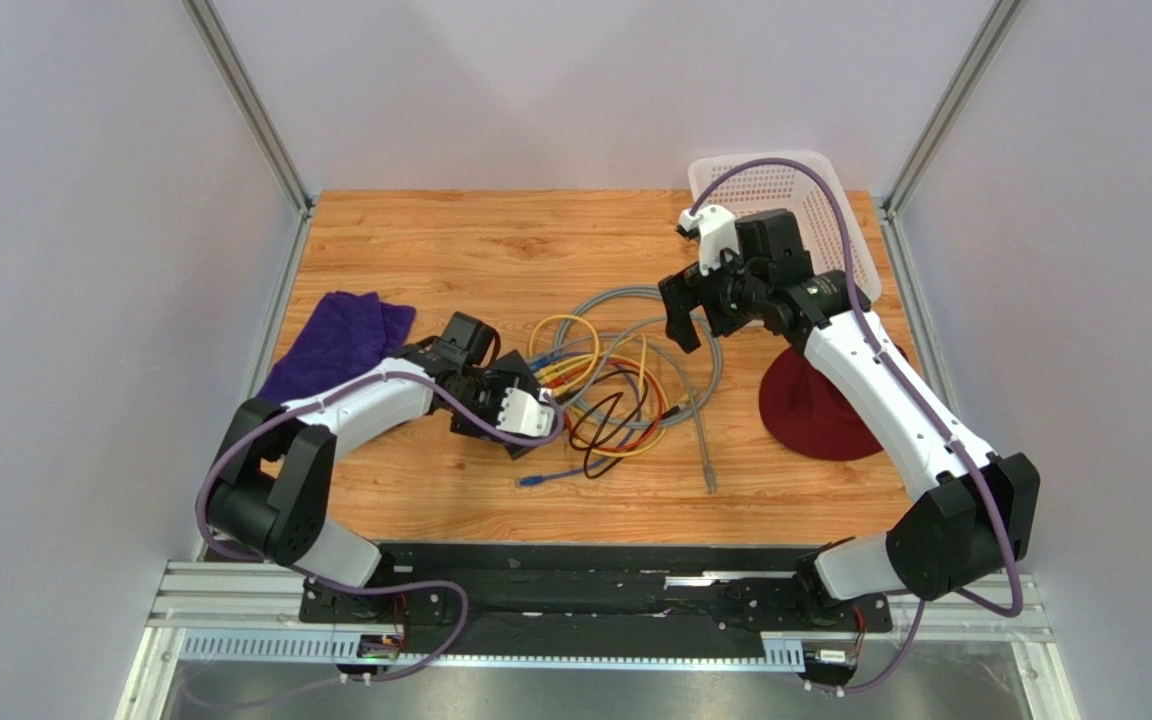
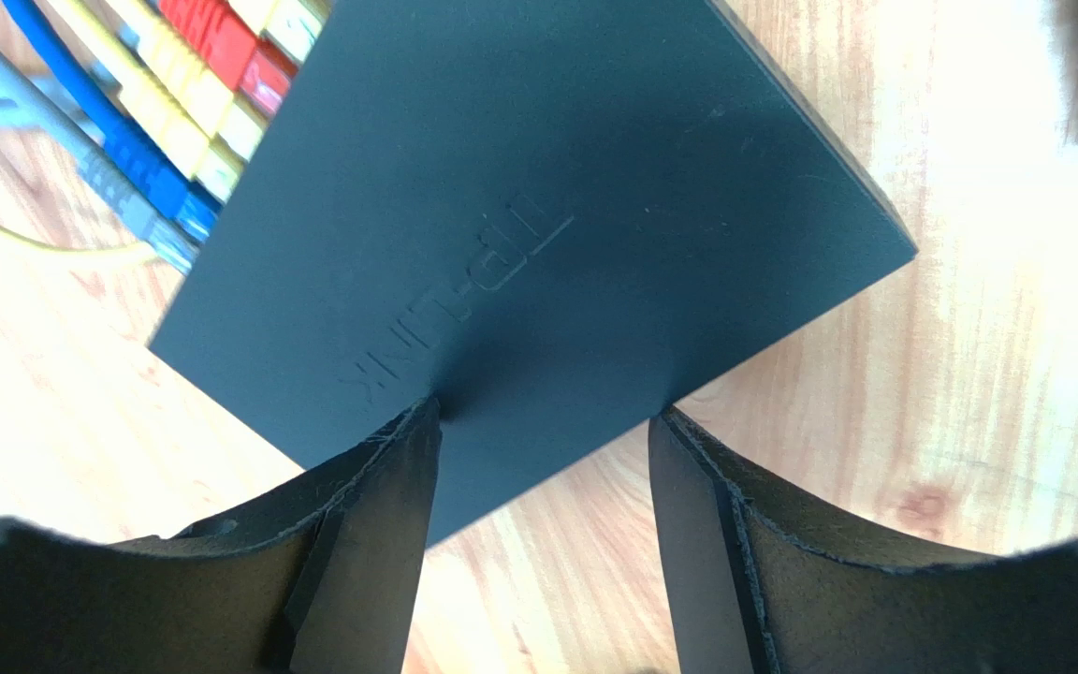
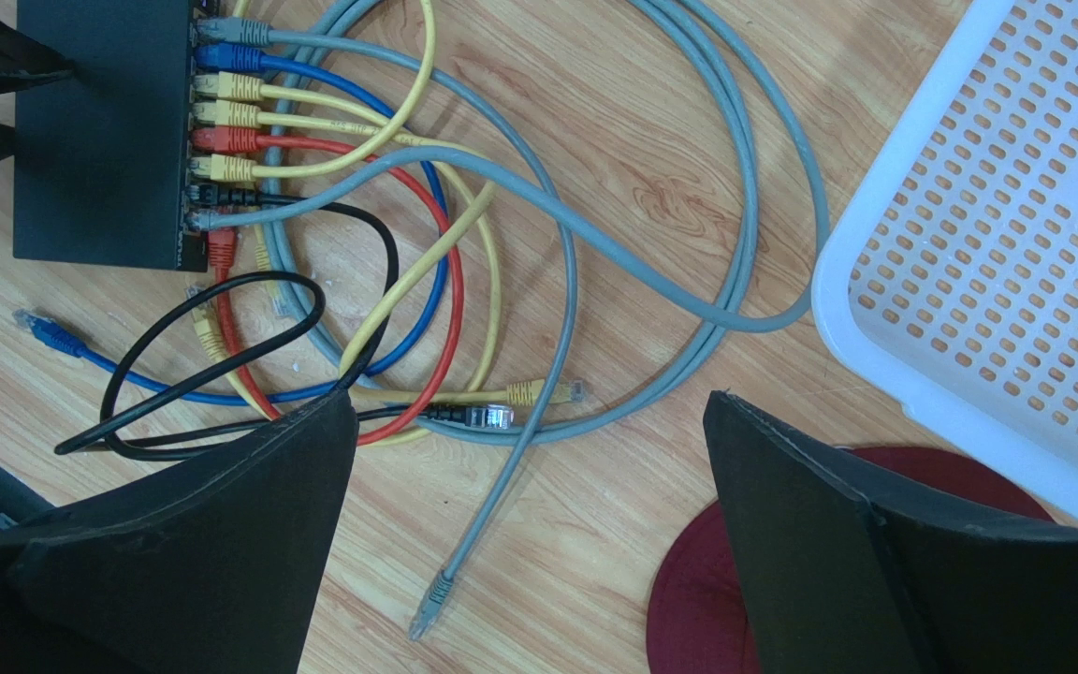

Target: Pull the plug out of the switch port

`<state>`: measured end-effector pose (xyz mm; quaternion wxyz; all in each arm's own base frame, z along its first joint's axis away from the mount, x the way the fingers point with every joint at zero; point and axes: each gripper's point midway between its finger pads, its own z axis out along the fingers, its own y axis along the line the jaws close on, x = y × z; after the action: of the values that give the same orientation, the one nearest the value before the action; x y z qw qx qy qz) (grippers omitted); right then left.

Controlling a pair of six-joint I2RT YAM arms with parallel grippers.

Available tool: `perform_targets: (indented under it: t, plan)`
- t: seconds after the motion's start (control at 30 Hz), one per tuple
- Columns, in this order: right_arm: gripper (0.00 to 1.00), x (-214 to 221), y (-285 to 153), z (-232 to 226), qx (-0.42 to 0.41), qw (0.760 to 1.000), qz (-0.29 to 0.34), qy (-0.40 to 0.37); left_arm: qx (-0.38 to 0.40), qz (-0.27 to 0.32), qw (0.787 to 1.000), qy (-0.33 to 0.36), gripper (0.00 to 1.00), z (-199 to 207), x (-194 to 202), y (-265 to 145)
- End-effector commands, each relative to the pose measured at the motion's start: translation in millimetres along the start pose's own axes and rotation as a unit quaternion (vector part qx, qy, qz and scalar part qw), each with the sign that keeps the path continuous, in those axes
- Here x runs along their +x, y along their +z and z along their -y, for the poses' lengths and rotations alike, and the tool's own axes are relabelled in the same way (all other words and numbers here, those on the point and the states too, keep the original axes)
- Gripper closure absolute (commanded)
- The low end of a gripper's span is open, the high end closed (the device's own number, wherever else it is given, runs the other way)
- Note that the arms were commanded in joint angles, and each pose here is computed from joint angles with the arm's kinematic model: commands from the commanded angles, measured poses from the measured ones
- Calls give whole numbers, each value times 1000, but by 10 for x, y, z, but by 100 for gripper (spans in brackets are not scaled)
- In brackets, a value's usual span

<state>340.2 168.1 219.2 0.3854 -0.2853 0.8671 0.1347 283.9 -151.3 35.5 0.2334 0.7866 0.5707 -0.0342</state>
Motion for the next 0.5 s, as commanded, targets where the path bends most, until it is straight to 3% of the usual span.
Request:
perform_targets:
  t: [0.0, 0.07, 0.13, 0.27, 0.37, 0.4, 0.47]
  plan:
    - [0, -226, -24, 49, 8, 999, 32, -14, -26, 28, 998, -46, 34, -90, -126, -289]
    - [0, -283, -12, 9, -6, 999, 40, -14, -65, 43, 995, -69, 33, -228, -216, -574]
    - [0, -405, 2, -42, -23, 998, 53, -8, -85, 61, 984, -143, 31, -264, -297, -774]
    - [0, -574, 160, -174, -68, 996, 59, 3, -133, 109, 936, -308, 27, -486, -403, -1302]
    - [1, -733, 368, -256, -89, 994, 60, 1, -114, 135, 868, -464, 27, -464, -369, -1413]
    - [1, -765, 433, -281, -95, 994, 58, 2, -100, 146, 830, -529, 27, -435, -390, -1410]
    - [1, -845, 635, -363, -115, 992, 50, 7, -87, 146, 783, -599, 27, -392, -281, -1367]
